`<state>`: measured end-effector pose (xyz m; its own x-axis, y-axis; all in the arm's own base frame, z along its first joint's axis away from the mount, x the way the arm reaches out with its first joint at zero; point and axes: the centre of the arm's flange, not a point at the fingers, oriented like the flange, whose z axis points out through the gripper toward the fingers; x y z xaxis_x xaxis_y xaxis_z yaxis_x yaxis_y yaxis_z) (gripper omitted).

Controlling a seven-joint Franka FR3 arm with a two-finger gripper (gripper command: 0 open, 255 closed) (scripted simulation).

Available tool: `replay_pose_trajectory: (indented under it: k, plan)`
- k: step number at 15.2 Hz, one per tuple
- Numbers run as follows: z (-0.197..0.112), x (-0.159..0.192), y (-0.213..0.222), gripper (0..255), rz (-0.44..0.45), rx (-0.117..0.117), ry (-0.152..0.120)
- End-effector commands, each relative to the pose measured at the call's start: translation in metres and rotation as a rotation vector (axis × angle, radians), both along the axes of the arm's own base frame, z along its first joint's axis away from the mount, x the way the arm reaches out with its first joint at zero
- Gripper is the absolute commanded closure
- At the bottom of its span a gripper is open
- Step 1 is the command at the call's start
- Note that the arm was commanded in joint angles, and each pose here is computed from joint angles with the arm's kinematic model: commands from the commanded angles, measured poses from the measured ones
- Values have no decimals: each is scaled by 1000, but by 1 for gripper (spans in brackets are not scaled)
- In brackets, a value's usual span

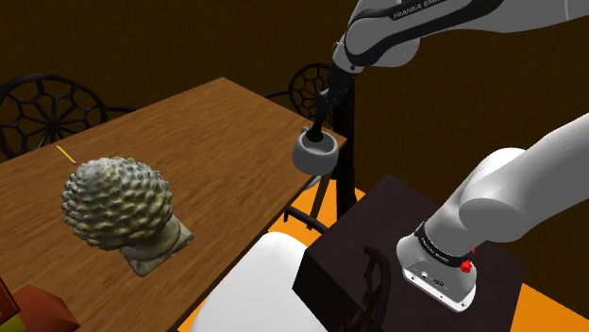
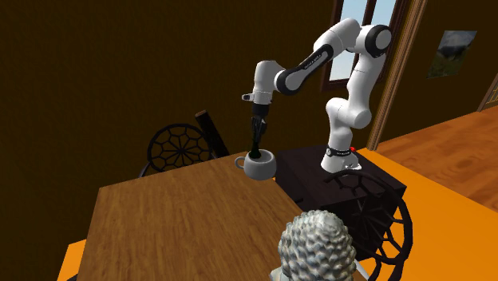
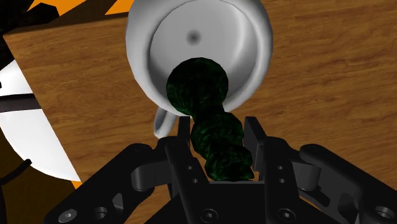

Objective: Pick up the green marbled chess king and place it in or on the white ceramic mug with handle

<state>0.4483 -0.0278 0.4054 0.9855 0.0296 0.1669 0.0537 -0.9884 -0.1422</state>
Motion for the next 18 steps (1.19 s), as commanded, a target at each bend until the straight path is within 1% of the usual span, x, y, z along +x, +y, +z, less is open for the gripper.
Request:
replay_pose_trajectory:
  k: [1,6,10,18]
  plan:
    - [-1,0,0,0,0,0,4]
    - [-2,0,0,0,0,0,4]
    - [47,-8,-8,0,0,0,4]
    - [47,-8,-8,0,0,0,4]
